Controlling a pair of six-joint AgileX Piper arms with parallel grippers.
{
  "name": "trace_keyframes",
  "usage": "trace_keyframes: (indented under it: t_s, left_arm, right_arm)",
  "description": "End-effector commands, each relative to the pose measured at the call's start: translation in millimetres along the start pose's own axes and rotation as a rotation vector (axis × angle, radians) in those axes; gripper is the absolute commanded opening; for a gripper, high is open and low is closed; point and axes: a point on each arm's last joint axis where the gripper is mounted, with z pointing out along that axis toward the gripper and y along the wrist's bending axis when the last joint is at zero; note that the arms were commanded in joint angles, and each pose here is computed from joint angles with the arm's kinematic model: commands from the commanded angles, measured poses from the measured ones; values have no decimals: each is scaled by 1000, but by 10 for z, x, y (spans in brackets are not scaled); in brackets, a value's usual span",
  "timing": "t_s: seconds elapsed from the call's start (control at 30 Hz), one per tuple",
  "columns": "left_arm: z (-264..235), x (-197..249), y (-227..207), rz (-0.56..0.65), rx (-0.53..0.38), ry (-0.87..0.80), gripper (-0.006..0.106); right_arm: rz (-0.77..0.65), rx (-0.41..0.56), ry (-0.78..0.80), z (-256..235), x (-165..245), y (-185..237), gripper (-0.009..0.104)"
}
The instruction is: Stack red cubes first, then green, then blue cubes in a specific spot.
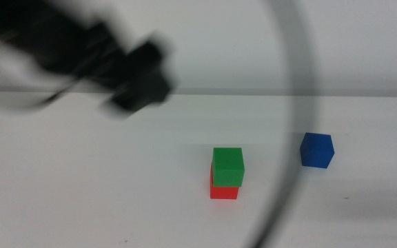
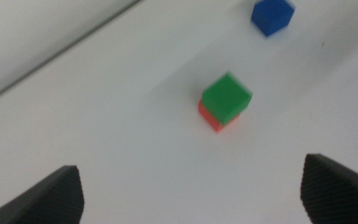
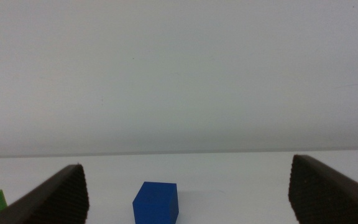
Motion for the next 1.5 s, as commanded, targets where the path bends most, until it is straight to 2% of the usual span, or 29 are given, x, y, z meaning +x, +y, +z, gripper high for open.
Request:
trace_keyframes:
  t_s: [0.0,0.1,0.2,0.4,0.77,0.8,0.97,1.03,1.07,1.13,1.2,1.27,1.4,1.47]
  left_arm:
    - [-140,383,77,-48,24,-73,94]
    - [-320,757,106,-131,37,-221,94]
    - [-408,931,117,-176,33,-265,94]
    - [-418,931,104,-207,59,-277,94]
    - [-418,929,127,-193,31,-282,94]
    - [-418,929,127,-193,31,-282,94]
    - [-418,929,127,-193,31,-282,94]
    - [-418,929,127,-193,31,-282,94]
    - [-418,929,127,-193,31,-282,94]
    - [-418,929,127,-193,31,-282,94]
    - [-418,929,127,-193,31,-282,94]
    - [-418,929,127,-193,31,-282,94]
    - [-418,929,127,-193,31,-282,94]
    - [-418,929,127,-193,31,-282,94]
  right_arm:
    - [-6,6,-6,-14,115,-6,85]
    - [-6,6,-6,-14,115,-6,85]
    - [-6,6,-6,-14,115,-6,85]
    - [-6,6,-6,-14,115,-6,85]
    - [-6,6,-6,-14,115,-6,85]
    - [-14,11,-55,-15,71,-11,85]
    - [97,-2,-59,-18,-250,5,85]
    - [82,-11,32,56,-525,23,85]
    - [73,-17,125,123,-681,36,85]
    - [67,-25,353,275,-969,55,85]
    - [60,-30,648,457,-1122,69,85]
    - [59,-37,841,631,-1224,78,85]
    - [125,-55,1021,1112,-1315,117,85]
    - [137,-60,1053,1329,-1302,124,85]
